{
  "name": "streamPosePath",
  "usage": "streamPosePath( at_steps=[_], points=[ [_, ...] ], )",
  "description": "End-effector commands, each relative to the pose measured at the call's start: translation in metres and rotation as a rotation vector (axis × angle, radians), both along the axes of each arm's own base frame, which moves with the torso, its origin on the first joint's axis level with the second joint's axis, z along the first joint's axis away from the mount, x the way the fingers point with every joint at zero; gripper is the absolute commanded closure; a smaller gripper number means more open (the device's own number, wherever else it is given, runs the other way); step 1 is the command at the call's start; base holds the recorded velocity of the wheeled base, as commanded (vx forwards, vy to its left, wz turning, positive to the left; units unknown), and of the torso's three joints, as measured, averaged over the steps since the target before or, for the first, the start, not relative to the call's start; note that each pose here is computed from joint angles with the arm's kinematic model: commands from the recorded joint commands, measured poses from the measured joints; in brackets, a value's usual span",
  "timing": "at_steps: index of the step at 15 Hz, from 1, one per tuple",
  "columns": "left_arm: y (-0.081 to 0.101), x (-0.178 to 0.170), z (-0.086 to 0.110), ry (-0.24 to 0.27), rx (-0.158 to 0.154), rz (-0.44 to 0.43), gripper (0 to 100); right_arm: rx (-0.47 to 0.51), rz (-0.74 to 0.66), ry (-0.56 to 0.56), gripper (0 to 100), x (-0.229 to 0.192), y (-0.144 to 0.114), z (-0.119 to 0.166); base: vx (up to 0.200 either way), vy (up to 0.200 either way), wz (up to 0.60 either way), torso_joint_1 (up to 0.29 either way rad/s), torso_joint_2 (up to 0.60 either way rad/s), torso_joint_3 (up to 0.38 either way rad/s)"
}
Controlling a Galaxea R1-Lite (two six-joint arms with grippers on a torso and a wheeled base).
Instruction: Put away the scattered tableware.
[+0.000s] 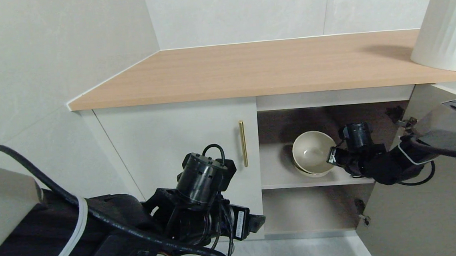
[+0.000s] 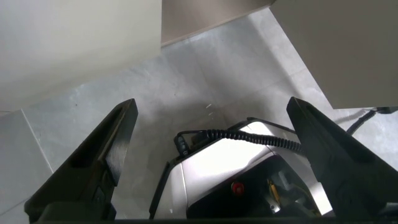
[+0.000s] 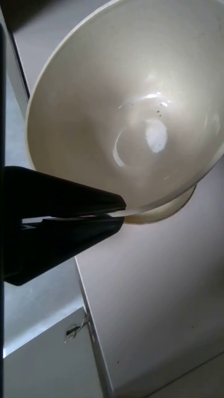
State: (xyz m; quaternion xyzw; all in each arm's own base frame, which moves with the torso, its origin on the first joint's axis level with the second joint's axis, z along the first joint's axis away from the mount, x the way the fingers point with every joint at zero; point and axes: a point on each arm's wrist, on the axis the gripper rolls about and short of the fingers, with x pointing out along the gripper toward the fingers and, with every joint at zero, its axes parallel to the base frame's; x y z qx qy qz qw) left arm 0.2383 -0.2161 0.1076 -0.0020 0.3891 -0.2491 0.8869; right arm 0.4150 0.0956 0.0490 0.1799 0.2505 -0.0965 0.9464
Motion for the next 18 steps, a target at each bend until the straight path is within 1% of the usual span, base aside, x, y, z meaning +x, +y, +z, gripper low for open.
streamPosePath(
  at_steps=[1,8,9,13,16,18],
  points=[
    [0.0,0.0,-0.001,0.001,0.001,0.0,0,-0.005,0.0,0.015,100,0.002,0.001,-0.008,0.0,0.0,0.0,0.0,0.0,0.0],
    [0.0,0.0,-0.001,0.003,0.002,0.0,0,-0.005,-0.002,0.015,100,0.006,0.002,-0.011,0.0,0.0,0.0,0.0,0.0,0.0],
    [0.0,0.0,-0.001,0.003,0.002,0.0,0,-0.005,-0.002,0.01,0,0.008,0.003,-0.01,0.0,0.0,0.0,0.0,0.0,0.0],
    [0.0,0.0,-0.002,0.004,0.003,0.0,0,-0.006,0.0,0.017,0,0.007,0.003,-0.012,0.0,0.0,0.0,0.0,0.0,0.0],
    [0.0,0.0,0.002,-0.005,-0.003,0.001,0,-0.006,0.001,0.016,0,0.005,0.003,-0.008,0.0,0.0,0.0,0.0,0.0,0.0],
    [0.01,0.001,0.018,-0.054,-0.024,0.038,0,-0.006,0.005,0.016,0,0.001,0.002,-0.002,0.0,0.0,0.0,0.0,0.0,0.0]
  ],
)
